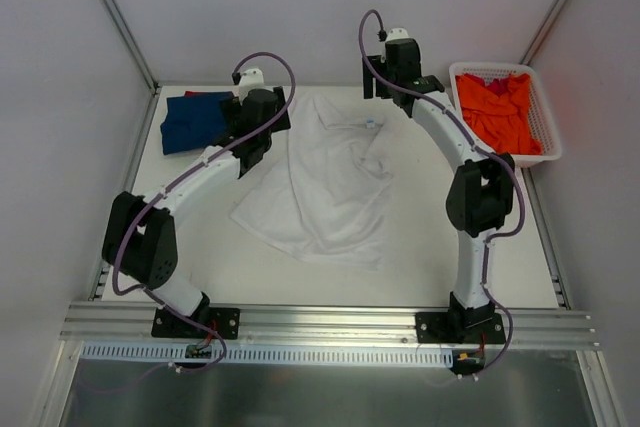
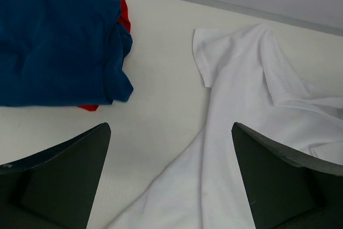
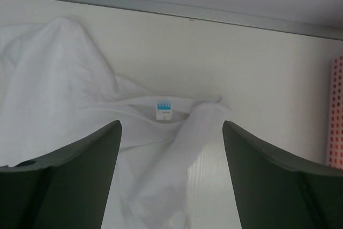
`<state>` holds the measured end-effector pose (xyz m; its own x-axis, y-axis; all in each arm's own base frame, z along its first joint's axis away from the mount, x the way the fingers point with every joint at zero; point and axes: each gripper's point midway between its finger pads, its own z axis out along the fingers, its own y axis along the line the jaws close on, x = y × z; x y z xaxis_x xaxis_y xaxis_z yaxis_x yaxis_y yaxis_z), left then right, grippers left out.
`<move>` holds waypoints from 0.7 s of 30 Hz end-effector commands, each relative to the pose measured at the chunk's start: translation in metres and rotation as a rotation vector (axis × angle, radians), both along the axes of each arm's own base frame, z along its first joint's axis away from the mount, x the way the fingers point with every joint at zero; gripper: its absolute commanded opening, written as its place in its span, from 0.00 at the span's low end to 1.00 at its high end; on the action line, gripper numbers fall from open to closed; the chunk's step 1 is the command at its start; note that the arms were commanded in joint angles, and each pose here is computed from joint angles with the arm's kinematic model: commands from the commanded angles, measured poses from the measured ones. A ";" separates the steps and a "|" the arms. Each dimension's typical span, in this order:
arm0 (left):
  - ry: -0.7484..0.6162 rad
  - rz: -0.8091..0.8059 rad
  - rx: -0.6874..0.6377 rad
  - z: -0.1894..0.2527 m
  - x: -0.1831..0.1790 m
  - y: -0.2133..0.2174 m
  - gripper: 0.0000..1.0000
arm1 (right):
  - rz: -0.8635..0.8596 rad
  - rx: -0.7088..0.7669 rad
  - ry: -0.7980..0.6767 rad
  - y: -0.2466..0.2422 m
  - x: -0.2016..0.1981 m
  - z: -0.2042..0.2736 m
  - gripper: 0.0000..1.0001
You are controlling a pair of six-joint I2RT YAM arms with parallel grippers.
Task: Fold and stack the t-shirts
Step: Flatten the tshirt out
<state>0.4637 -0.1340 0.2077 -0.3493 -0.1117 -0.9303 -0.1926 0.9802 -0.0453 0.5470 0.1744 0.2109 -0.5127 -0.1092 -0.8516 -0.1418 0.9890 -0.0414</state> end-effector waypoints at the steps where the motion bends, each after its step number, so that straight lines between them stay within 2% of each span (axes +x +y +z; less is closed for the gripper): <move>1: 0.047 0.073 -0.033 -0.015 -0.034 0.009 0.98 | 0.105 0.015 0.130 0.024 -0.001 -0.032 0.80; 6: 0.116 0.117 -0.088 -0.041 -0.068 0.019 0.96 | 0.174 0.047 0.167 0.053 0.009 -0.051 0.80; 11: 0.189 0.158 -0.109 -0.071 -0.097 0.022 0.93 | 0.279 0.089 0.222 0.085 -0.004 -0.079 0.80; 16: 0.237 0.158 -0.105 -0.089 -0.113 0.019 0.93 | 0.331 0.063 0.247 0.102 -0.012 -0.094 0.80; 21: 0.234 0.157 -0.097 -0.090 -0.117 0.019 0.93 | 0.328 0.072 0.332 0.099 -0.030 -0.132 0.80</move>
<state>0.3489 -0.1194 0.1028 -0.5730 -0.2276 -0.7873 -0.3233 0.9455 -0.0380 0.5283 0.2758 0.0928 -0.6831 -0.2498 -0.6863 -0.4278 0.8984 0.0988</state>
